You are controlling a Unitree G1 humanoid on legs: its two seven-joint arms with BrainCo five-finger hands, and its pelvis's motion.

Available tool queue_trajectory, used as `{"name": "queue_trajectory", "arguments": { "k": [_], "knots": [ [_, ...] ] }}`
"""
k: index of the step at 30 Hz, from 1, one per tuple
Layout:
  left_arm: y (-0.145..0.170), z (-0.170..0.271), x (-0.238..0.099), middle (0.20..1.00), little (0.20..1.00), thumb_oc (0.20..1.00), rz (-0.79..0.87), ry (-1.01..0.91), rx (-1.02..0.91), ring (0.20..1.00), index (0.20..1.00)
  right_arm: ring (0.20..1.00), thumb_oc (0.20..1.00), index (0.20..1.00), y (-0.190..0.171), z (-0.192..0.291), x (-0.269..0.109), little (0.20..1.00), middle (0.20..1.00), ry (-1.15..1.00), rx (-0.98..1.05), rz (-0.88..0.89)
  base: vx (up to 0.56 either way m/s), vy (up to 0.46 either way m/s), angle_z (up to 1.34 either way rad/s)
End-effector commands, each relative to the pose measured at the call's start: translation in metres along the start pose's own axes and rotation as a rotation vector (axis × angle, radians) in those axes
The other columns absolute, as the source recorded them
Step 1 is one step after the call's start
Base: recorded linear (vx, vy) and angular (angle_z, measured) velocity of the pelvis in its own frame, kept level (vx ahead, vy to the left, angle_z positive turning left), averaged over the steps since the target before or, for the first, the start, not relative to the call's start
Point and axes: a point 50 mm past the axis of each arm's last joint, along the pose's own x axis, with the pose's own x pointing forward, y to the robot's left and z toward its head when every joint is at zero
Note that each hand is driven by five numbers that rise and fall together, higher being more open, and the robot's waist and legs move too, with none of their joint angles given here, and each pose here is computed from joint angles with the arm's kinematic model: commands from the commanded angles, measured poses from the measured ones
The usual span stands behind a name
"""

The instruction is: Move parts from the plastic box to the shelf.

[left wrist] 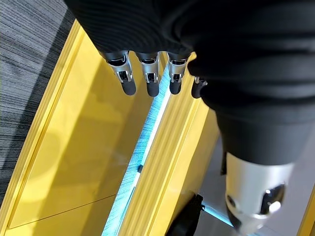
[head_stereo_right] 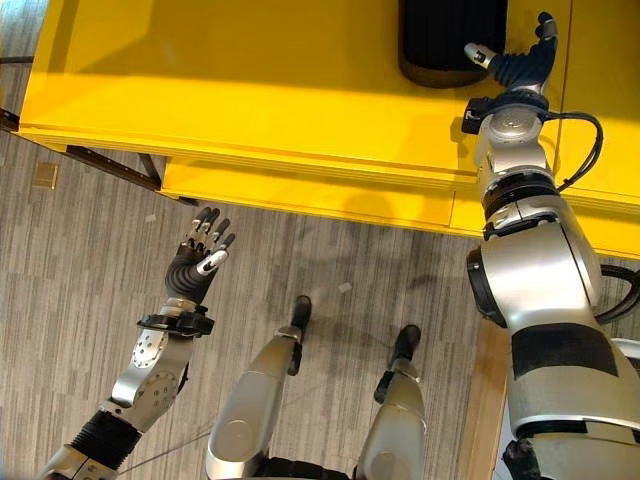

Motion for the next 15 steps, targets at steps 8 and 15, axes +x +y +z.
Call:
{"name": "queue_trajectory", "arguments": {
  "k": [8, 15],
  "knots": [
    [-0.009, 0.017, 0.004, 1.000, 1.000, 1.000, -0.028, -0.107, -0.036, 1.000, 1.000, 1.000, 1.000, 1.000, 0.023, -0.028, -0.015, 1.000, 1.000, 0.055, 0.019, 0.082, 0.00, 0.000, 0.00],
    [-0.010, 0.017, 0.004, 1.000, 1.000, 1.000, -0.030, -0.107, -0.038, 1.000, 1.000, 1.000, 1.000, 1.000, 0.035, -0.033, -0.021, 1.000, 1.000, 0.060, 0.005, 0.124, 0.00, -0.001, -0.01]
  ]
}}
